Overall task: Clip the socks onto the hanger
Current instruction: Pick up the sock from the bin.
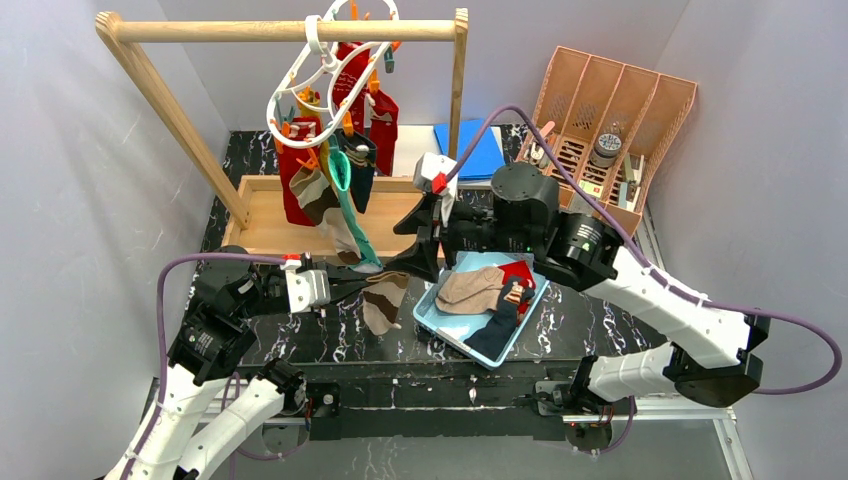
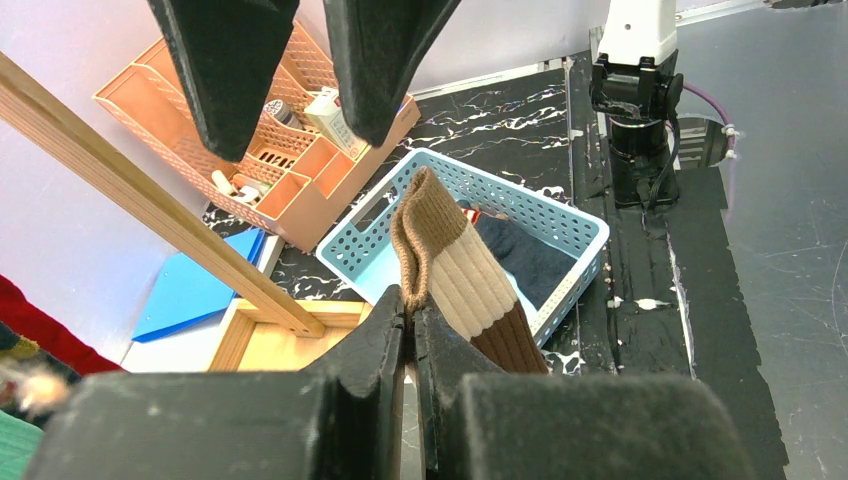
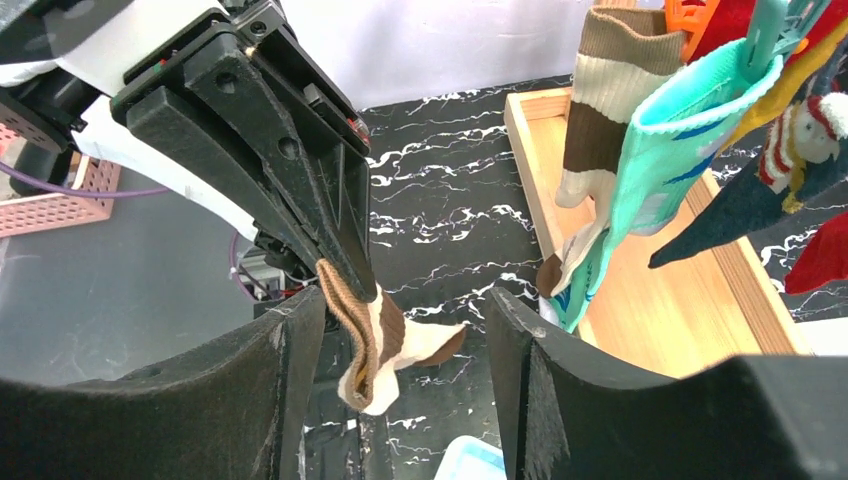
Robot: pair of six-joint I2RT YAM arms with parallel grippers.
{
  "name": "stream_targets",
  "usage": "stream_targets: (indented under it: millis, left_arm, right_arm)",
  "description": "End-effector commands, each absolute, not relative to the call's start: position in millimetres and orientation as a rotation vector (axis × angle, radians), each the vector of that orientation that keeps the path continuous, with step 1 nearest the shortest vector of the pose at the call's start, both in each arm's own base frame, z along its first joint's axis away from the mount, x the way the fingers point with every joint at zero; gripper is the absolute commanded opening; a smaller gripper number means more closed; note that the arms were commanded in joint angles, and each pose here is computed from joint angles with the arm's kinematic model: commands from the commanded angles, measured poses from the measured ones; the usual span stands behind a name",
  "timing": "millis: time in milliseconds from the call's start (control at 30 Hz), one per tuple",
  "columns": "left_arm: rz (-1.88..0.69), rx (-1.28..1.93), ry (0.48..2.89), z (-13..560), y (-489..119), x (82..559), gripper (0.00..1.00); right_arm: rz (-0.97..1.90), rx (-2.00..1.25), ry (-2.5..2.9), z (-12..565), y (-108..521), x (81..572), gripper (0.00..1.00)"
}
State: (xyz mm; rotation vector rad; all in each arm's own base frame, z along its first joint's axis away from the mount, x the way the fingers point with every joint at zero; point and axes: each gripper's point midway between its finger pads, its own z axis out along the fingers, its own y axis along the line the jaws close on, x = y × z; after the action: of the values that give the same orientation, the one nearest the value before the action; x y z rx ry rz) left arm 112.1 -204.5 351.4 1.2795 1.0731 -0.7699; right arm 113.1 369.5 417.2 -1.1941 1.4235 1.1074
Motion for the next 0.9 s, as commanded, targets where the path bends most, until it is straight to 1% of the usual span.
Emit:
stream_targets:
  millis: [0,100,600,867]
  left_arm:
    - [-0.777,1.290,1.062,353,-204,108,0.00]
    - [-0.781,1.293,1.057,354,-205,107,0.00]
    - [-0.783,1.293,1.056,355,-205,107,0.00]
    - [-0.781,1.293,1.046,359,-205,105,0.00]
  right_arm:
    - [1.110,-1.258,1.345,428,379,109,0.69]
    - [1.095,-1.297,1.354,421,383,109,0.70]
    - [1.037,-1.358,1.362,406,388,110,0.70]
    - [0.941,-1.336,1.459,390,387,125,0.68]
